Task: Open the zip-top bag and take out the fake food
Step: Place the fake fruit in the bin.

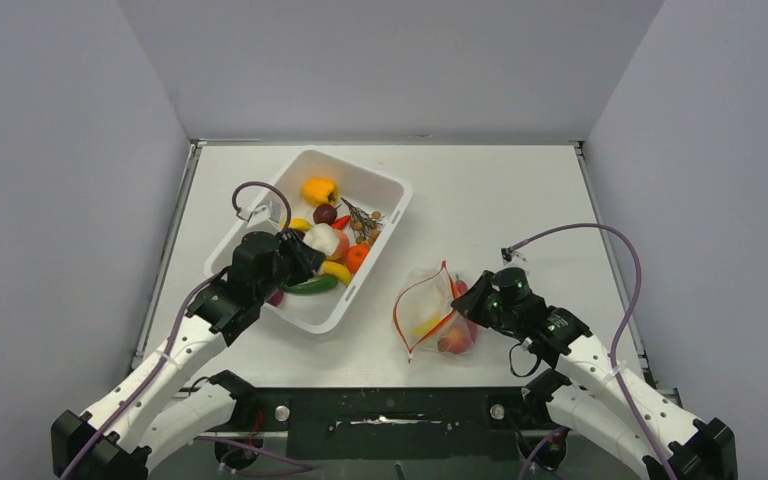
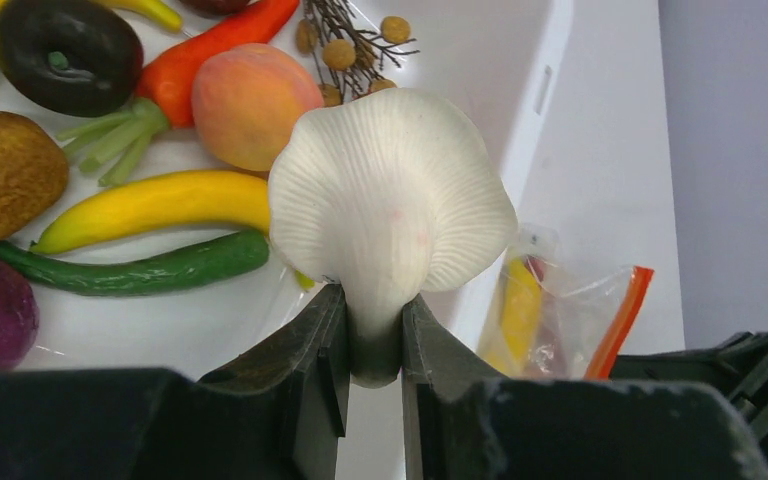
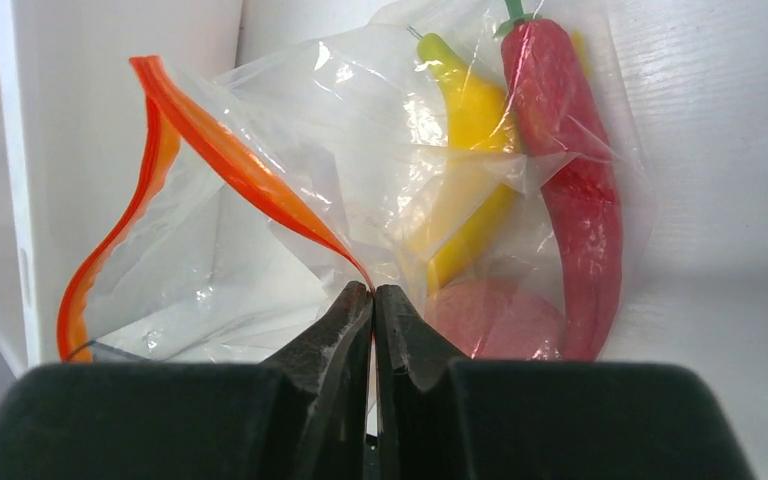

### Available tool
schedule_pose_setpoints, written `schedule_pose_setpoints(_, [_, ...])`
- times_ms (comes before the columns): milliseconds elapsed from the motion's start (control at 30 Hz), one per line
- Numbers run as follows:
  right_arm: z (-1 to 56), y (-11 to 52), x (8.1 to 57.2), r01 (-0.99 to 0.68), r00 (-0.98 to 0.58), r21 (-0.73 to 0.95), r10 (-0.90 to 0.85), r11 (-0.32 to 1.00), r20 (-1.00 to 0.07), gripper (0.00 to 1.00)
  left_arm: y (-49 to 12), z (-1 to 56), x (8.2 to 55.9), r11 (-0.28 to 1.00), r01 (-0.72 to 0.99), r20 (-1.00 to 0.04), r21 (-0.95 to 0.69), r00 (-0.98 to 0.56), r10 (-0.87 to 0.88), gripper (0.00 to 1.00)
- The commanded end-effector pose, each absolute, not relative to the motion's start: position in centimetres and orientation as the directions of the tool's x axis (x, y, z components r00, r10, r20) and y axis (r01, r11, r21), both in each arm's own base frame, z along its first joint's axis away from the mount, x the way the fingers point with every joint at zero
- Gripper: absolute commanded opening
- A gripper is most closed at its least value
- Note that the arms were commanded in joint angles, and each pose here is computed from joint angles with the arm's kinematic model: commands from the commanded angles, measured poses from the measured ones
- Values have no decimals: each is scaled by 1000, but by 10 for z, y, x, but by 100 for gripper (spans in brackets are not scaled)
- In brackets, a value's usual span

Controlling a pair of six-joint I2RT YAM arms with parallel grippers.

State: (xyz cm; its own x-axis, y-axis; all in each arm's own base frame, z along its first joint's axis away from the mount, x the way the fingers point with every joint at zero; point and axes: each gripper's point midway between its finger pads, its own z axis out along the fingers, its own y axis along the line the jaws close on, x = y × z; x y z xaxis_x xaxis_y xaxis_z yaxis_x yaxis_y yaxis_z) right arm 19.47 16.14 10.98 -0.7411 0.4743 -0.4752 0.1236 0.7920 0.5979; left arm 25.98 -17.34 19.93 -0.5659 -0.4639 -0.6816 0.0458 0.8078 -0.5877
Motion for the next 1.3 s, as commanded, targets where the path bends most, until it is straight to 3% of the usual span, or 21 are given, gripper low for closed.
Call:
schedule_pose_setpoints(0, [116, 167, 205, 103, -732, 608, 473, 787, -489, 6, -172, 204, 278, 798, 48, -664, -600, -586, -464, 0])
schedule_pose_setpoints(267, [116, 169, 206, 100, -738, 613, 472, 784, -483, 6, -183, 189, 346, 882, 35, -691, -470, -635, -344, 0])
schedule_pose_setpoints(500, [122, 169, 208, 101, -732, 619, 480, 779, -484, 6, -215, 182, 418, 878, -12, -689, -479, -614, -385, 2])
schedule_pose_setpoints(700, [123, 170, 208, 102, -732, 624, 483, 775, -480, 6, -234, 162, 445, 882, 5, -675, -472, -645, -358, 2])
schedule_pose_setpoints(800, [122, 170, 208, 106, -735, 625, 484, 774, -475, 6, -246, 146, 448, 870, 35, -641, -492, -691, -334, 13])
schedule_pose_setpoints(900, [121, 171, 207, 103, -740, 624, 479, 774, -472, 6, -252, 133, 446, 877, 62, -602, -476, -750, -274, 41])
schedule_pose_setpoints(1033, [124, 168, 207, 108, -733, 618, 483, 779, -480, 6, -249, 150, 441, 857, 94, -650, -506, -694, -308, 76])
schedule_pose_setpoints(1267, [127, 166, 210, 111, -717, 623, 497, 774, -489, 6, -233, 192, 421, 832, 109, -702, -544, -602, -380, 77])
